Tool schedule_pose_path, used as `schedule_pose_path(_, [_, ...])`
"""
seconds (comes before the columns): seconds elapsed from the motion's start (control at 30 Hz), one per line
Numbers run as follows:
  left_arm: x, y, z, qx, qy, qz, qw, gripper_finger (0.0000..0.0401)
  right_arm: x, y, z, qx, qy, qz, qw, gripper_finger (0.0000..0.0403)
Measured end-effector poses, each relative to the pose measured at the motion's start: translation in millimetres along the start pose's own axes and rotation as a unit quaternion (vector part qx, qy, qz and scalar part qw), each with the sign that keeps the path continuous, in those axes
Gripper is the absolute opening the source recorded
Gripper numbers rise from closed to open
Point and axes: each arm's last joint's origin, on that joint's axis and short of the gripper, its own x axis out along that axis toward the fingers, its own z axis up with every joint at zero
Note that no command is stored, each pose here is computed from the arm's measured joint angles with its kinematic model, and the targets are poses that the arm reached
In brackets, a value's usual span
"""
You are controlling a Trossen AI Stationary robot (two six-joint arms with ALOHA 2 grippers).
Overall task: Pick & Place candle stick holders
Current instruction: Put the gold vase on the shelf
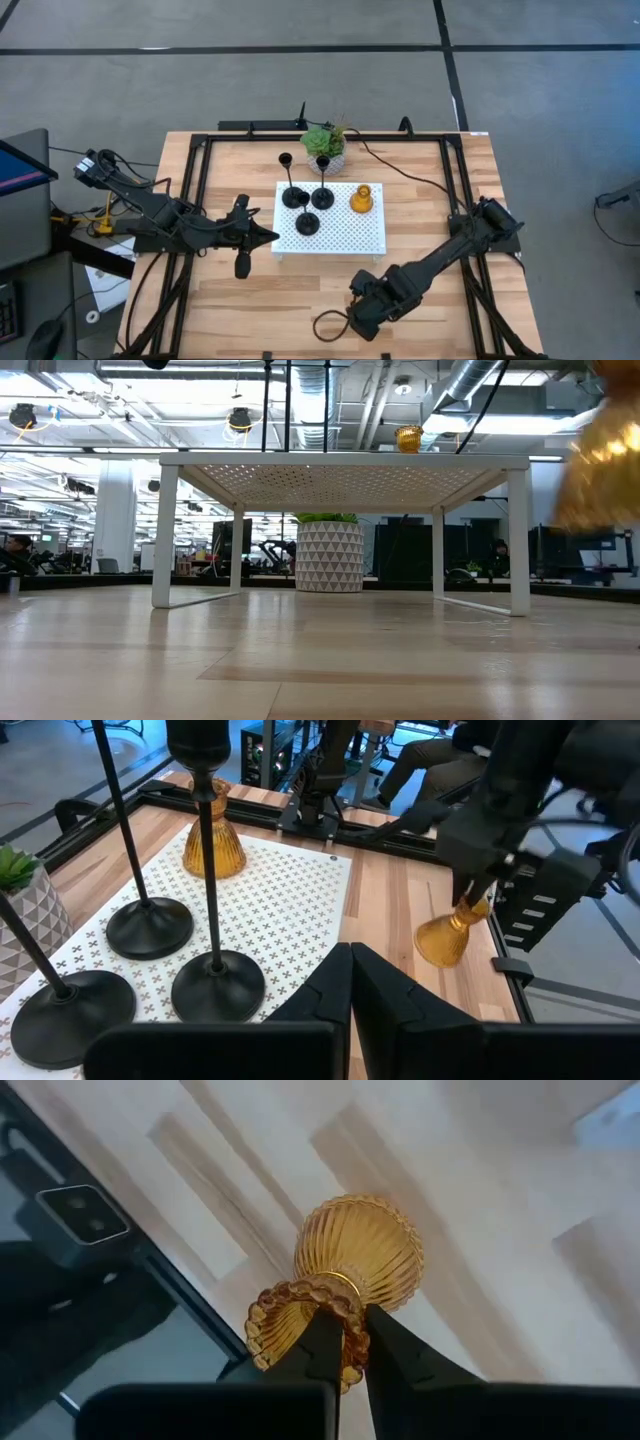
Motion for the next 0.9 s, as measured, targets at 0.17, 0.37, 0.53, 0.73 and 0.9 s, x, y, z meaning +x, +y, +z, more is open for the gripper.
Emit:
schedule_pose_path(0.17, [0,0,0,0.000,0.000,0.000,1.000,0.0008,-35,-7,18,-0.030,-0.002,-0.009,1.000,0.0010])
schedule_pose_path(0.37, [0,0,0,0.000,0.000,0.000,1.000,0.0008,-77,-18,46,-0.061,-0.027,0.007,0.998,0.0010])
schedule_pose_path(0.53, [0,0,0,0.000,0.000,0.000,1.000,0.0008,-110,-35,71,-0.077,-0.061,0.019,0.995,0.0010])
schedule_pose_path(0.73, [0,0,0,0.000,0.000,0.000,1.000,0.0008,-132,-55,103,-0.094,-0.100,0.039,0.990,0.0010])
schedule_pose_path(0.9, [0,0,0,0.000,0.000,0.000,1.000,0.0008,-134,-72,124,-0.104,-0.104,0.034,0.989,0.0010])
